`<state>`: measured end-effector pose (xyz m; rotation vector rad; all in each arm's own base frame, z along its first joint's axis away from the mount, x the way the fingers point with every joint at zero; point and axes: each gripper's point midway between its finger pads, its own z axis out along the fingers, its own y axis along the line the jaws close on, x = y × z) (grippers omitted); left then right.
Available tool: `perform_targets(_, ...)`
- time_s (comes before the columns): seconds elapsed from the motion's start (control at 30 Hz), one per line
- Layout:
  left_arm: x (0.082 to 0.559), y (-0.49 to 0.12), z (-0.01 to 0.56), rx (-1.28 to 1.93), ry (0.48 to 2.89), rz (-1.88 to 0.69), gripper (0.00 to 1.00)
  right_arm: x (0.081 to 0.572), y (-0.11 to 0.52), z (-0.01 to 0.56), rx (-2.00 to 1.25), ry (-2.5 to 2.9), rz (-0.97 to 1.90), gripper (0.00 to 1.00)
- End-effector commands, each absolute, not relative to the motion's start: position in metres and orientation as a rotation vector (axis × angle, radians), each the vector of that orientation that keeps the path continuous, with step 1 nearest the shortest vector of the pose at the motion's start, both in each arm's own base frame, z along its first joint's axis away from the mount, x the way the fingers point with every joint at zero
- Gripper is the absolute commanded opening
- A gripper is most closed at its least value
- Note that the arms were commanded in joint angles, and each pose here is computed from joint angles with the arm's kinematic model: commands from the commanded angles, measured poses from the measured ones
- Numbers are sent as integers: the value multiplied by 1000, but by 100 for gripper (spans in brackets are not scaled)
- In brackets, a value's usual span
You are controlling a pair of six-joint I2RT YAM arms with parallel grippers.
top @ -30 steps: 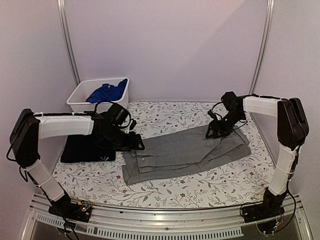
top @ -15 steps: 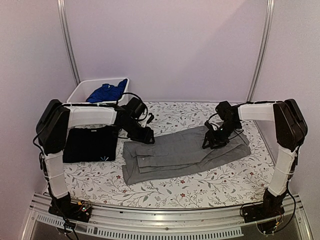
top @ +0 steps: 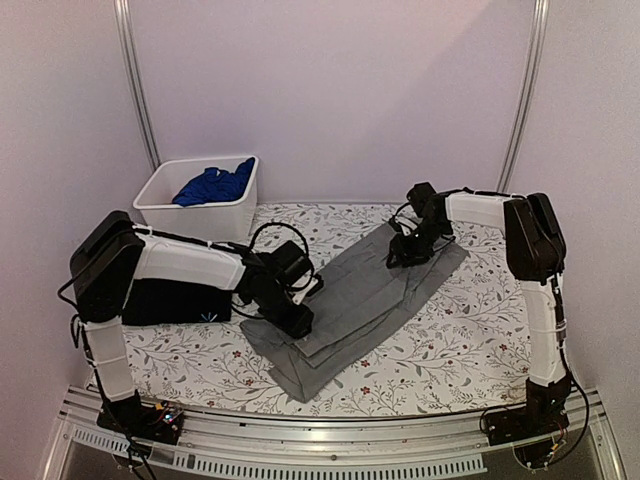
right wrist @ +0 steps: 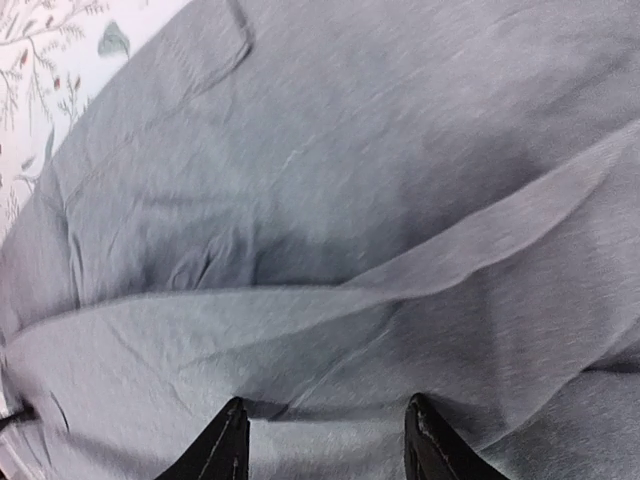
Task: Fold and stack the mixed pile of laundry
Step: Rotate the rectangle-folded T-shirt at the center of the board.
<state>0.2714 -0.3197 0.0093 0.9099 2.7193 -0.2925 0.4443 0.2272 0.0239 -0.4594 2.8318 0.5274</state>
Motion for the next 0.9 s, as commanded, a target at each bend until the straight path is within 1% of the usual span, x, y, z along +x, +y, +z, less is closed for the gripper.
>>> perform_targets(0.0,174,-326,6,1075,2860,-510,55,476,278,28,-687,2690,573,52)
perform_targets(0.07,180,-339,41,1043,2754,-606,58,482,300,48,-788,2605,587,52)
perform_targets(0.17,215,-346,96,944,2579,-667,61,488,306,92,-784,2508,627,52)
perform_targets(0.27,260,-339,120,816,2525,-667,61,482,295,129,-719,2477,622,53)
perform_targets(0.3,273,-335,120,781,2524,-654,61,478,290,132,-697,2489,619,53)
perform_targets(0.37,296,-331,112,760,2530,-604,60,466,280,134,-640,2528,601,53)
perform_targets(0.5,327,-340,87,815,2570,-459,56,427,259,97,-493,2707,591,46)
perform_targets(0.6,337,-345,59,866,2619,-377,51,401,252,72,-398,2788,634,44)
perform_targets(0.73,331,-346,29,934,2658,-324,46,385,247,54,-332,2829,658,42)
perform_targets(0.8,317,-342,15,979,2686,-304,45,383,246,40,-329,2853,649,41)
perform_targets(0.87,297,-340,3,1036,2711,-299,43,386,245,27,-346,2869,628,37)
